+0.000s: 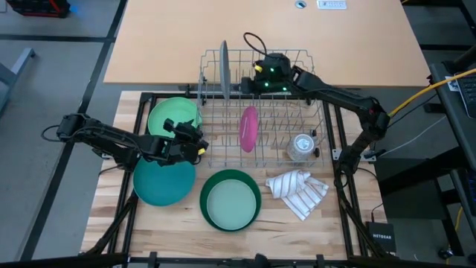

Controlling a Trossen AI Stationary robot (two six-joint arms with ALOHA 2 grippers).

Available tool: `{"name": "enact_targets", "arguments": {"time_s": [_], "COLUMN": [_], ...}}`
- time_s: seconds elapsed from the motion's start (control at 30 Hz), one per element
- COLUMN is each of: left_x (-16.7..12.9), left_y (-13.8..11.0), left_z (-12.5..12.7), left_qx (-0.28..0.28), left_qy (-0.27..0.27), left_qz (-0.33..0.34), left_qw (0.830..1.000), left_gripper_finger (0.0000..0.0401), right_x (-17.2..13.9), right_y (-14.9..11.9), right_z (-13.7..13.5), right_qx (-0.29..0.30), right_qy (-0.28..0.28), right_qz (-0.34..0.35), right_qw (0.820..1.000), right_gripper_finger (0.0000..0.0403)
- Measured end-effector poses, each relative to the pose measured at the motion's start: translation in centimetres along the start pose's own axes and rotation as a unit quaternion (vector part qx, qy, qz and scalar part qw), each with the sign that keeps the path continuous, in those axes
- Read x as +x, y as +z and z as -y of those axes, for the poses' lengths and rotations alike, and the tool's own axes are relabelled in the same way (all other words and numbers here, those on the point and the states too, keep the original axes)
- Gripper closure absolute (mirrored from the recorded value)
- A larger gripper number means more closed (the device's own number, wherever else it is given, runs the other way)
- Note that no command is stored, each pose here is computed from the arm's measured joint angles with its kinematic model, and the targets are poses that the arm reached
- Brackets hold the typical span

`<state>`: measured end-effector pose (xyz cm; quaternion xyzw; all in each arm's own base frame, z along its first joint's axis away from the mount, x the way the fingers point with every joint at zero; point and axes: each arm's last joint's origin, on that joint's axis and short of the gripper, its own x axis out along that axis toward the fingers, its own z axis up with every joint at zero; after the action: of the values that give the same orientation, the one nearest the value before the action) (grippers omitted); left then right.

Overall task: Sort dishes
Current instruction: Put the light green plate in the dish rack

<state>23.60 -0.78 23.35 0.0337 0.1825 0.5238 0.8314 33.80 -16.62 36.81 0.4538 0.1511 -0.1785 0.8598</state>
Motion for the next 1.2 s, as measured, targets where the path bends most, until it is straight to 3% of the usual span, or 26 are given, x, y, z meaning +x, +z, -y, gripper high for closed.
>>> {"name": "enact_targets", "arguments": {"time_s": [0.27,0.5,0.77,0.97,1.2], "left_x": [-1.6,-3.6,-5.9,-7.3,-8.1], "left_y": [-0.3,-0.6,-1.1,-1.5,-1.7], "left_z": [1.1,2.2,3.1,3.3,3.4], "left_qx": [0.011,0.005,0.0,0.002,0.009], "left_qy": [-0.101,-0.204,-0.298,-0.33,-0.342], "left_qz": [-0.023,-0.044,-0.069,-0.075,-0.07], "left_qw": [0.995,0.978,0.952,0.941,0.937], "left_gripper_finger": [0.0281,0.0281,0.0281,0.0281,0.0281], "right_x": [-2.2,-2.3,-3.6,-4.7,-3.8], "right_y": [-4.6,-9.7,-17.2,-22.9,-28.7], "right_z": [-5.0,-8.3,-9.9,-10.5,-11.1], "right_qx": [-0.035,-0.069,-0.088,-0.023,0.042], "right_qy": [0.047,0.075,-0.067,-0.186,-0.226], "right_qz": [-0.07,-0.147,-0.188,-0.168,-0.175], "right_qw": [0.996,0.984,0.976,0.968,0.957], "right_gripper_finger": [0.024,0.024,0.024,0.024,0.024]}}
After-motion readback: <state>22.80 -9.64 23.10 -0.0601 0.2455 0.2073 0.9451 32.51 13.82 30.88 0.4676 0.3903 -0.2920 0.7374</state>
